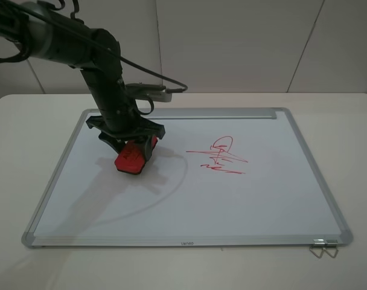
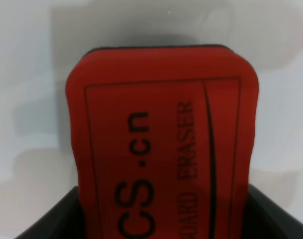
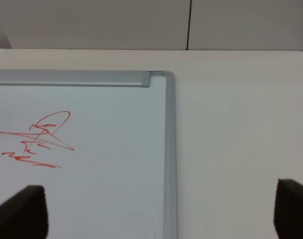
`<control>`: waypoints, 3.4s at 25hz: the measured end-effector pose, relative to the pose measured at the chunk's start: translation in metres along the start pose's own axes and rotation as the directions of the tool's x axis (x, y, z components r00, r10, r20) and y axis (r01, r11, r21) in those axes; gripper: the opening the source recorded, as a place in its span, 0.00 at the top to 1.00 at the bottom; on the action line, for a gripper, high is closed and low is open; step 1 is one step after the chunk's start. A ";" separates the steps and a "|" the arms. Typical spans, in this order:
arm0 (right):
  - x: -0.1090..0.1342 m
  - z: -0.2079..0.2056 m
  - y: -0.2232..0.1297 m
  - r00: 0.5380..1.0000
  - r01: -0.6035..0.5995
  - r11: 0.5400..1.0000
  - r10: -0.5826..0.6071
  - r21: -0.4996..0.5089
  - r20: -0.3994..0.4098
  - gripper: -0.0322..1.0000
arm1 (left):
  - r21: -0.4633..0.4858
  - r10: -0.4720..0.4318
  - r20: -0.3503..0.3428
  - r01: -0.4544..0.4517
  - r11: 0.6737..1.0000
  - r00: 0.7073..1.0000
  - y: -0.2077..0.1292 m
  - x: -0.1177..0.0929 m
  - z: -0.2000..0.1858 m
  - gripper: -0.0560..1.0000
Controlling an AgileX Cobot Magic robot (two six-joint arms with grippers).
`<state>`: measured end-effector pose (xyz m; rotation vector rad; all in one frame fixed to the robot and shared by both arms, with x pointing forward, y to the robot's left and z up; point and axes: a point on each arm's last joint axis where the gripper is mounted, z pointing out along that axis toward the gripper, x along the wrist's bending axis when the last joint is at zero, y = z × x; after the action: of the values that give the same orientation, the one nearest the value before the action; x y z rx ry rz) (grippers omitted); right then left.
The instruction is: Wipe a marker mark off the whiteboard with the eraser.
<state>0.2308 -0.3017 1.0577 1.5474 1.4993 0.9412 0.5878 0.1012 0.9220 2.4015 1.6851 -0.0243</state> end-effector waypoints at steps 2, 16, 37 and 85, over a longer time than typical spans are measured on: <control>0.000 0.000 0.000 1.000 0.000 1.000 0.000 0.000 0.000 0.17 | -0.022 -0.018 -0.020 0.017 1.000 1.000 0.000 0.004 -0.016 0.40; 0.000 0.000 0.000 1.000 0.000 1.000 0.000 0.000 0.000 0.17 | 0.001 -0.241 -0.134 0.243 0.970 0.961 -0.074 0.034 -0.023 0.40; 0.000 0.000 0.000 1.000 0.000 1.000 0.000 0.000 0.000 0.17 | -0.018 -0.379 -0.144 0.380 0.925 0.914 -0.119 0.062 0.010 0.40; 0.000 0.000 0.000 1.000 0.000 1.000 0.000 0.000 0.000 0.17 | -0.697 -0.101 -0.163 -0.041 0.716 0.981 -0.314 0.049 -0.261 0.21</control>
<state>0.2308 -0.3017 1.0577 1.5474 1.4993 0.9412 0.2846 0.2957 1.1208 1.8223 1.4331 0.7340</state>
